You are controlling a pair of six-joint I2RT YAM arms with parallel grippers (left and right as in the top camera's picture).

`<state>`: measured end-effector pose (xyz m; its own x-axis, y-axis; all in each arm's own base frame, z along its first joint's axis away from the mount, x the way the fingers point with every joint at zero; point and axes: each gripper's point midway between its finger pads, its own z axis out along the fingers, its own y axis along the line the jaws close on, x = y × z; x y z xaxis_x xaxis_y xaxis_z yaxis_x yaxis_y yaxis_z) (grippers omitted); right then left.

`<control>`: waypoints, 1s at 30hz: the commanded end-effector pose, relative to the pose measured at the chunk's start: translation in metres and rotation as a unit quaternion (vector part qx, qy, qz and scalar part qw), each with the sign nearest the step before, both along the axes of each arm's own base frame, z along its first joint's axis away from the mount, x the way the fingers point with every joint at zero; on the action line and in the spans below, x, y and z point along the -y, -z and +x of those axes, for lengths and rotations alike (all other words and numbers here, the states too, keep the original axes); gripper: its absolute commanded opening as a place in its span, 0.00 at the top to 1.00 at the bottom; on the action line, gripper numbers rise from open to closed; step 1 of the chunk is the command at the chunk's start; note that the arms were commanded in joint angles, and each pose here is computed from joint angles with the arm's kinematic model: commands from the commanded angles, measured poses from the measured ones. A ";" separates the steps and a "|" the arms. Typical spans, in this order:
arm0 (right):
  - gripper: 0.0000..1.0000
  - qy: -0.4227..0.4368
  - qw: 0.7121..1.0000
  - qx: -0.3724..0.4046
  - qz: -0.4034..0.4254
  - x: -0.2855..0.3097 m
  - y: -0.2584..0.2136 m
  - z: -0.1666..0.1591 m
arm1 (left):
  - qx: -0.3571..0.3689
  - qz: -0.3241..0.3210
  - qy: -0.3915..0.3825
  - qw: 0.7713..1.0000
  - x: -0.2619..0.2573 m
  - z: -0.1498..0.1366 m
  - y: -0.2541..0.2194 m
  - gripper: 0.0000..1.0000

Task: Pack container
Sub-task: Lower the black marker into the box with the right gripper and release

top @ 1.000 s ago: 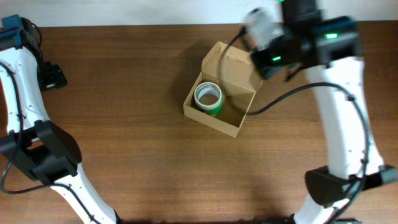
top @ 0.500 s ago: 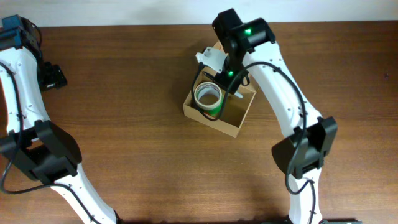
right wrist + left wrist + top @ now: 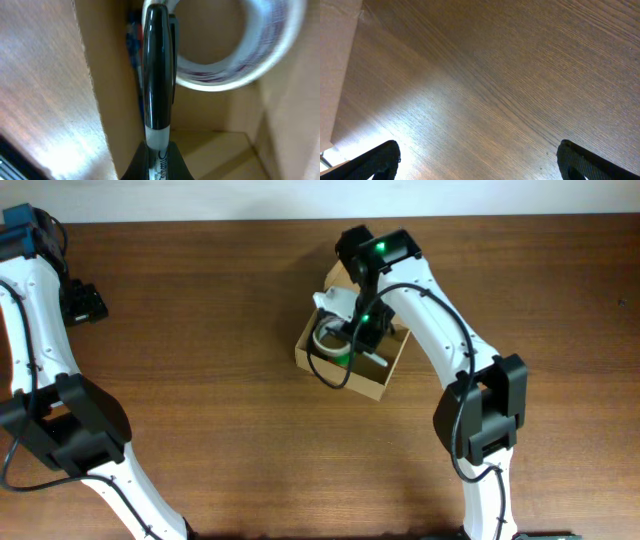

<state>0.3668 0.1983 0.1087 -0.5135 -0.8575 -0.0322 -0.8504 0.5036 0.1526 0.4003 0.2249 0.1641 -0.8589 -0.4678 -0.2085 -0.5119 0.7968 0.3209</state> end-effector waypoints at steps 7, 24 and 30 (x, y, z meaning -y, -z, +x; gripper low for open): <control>0.96 -0.035 0.999 -0.029 0.003 -0.029 0.023 -0.027 | -0.008 0.001 0.001 1.000 -0.002 -0.002 0.004 0.00; 0.96 -0.035 0.999 -0.030 0.001 -0.031 0.047 -0.029 | -0.008 0.001 0.001 1.000 -0.002 -0.002 0.004 0.00; 0.82 -0.021 1.000 -0.020 -0.001 -0.031 0.048 -0.023 | -0.008 0.001 0.001 1.000 -0.002 -0.002 0.004 0.00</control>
<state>0.3446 0.2289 0.0642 -0.4646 -0.8854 -0.0168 -0.8729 0.4547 0.1770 0.4003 0.2249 0.1642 -0.8586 -0.4681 -0.2090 -0.5124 0.7966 0.3208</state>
